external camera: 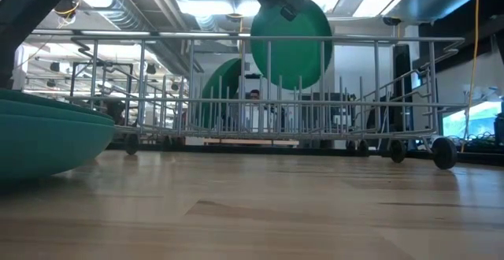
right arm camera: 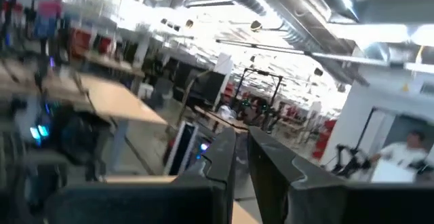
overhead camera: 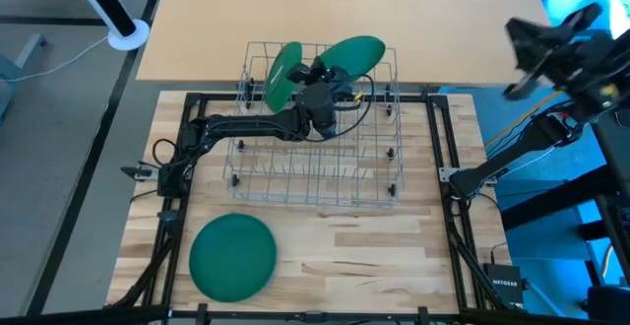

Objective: Sort dishes
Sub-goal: Put the right green plate in the dish rack

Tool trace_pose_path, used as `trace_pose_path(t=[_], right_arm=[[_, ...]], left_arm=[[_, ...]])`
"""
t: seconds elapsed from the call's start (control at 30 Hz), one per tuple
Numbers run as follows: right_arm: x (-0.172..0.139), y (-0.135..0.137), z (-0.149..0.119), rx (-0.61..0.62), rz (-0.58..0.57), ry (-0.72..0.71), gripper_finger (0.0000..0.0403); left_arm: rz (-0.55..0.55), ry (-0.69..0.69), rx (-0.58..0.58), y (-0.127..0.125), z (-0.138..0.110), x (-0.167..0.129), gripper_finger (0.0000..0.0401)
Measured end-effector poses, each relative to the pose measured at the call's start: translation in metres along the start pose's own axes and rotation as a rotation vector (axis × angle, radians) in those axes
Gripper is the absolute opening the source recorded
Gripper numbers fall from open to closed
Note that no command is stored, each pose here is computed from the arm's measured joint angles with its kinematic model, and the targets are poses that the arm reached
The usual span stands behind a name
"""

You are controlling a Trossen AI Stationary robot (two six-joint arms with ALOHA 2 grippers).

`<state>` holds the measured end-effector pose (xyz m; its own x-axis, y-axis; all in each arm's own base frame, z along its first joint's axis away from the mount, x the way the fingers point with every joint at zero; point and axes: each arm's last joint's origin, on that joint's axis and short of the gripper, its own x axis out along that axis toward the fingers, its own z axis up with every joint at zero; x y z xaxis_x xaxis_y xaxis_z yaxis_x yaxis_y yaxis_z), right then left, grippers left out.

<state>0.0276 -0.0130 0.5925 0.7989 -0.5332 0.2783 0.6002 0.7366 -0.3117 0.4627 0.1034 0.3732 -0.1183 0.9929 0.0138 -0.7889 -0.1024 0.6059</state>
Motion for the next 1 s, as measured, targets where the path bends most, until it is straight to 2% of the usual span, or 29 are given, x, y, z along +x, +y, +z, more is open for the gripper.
trace_pose_path(t=[0.13, 0.27, 0.37, 0.5, 0.6, 0.7, 0.83, 1.0], right_arm=[[-0.002, -0.007, 0.001, 0.136, -0.011, 0.004, 0.0044], [0.000, 0.014, -0.013, 0.144, 0.081, 0.087, 0.0044], [0.004, 0.050, -0.032, 0.134, 0.220, 0.184, 0.0044], [0.019, 0.118, -0.059, 0.109, 0.307, 0.291, 0.0044], [0.029, 0.170, -0.080, 0.109, 0.412, 0.287, 0.0044], [0.043, 0.206, -0.101, 0.132, 0.427, 0.248, 0.0044], [0.061, 0.211, -0.111, 0.257, 0.439, 0.143, 0.0044], [0.089, 0.186, -0.117, 0.372, 0.357, 0.042, 0.0044]], left_arm=[[-0.013, -0.024, -0.035, 0.002, 0.002, 0.000, 0.0000], [-0.021, -0.042, -0.049, 0.005, 0.004, -0.001, 0.0000], [-0.032, -0.064, -0.045, 0.006, 0.006, -0.003, 0.0000], [-0.038, -0.077, -0.056, 0.008, 0.007, -0.004, 0.0000], [-0.038, -0.079, -0.060, 0.009, 0.008, -0.005, 0.0000], [-0.036, -0.078, -0.048, 0.009, 0.008, -0.004, 0.0000], [-0.037, -0.082, -0.052, 0.009, 0.008, -0.003, 0.0000], [-0.030, -0.085, -0.009, 0.010, 0.008, 0.002, 0.0000]])
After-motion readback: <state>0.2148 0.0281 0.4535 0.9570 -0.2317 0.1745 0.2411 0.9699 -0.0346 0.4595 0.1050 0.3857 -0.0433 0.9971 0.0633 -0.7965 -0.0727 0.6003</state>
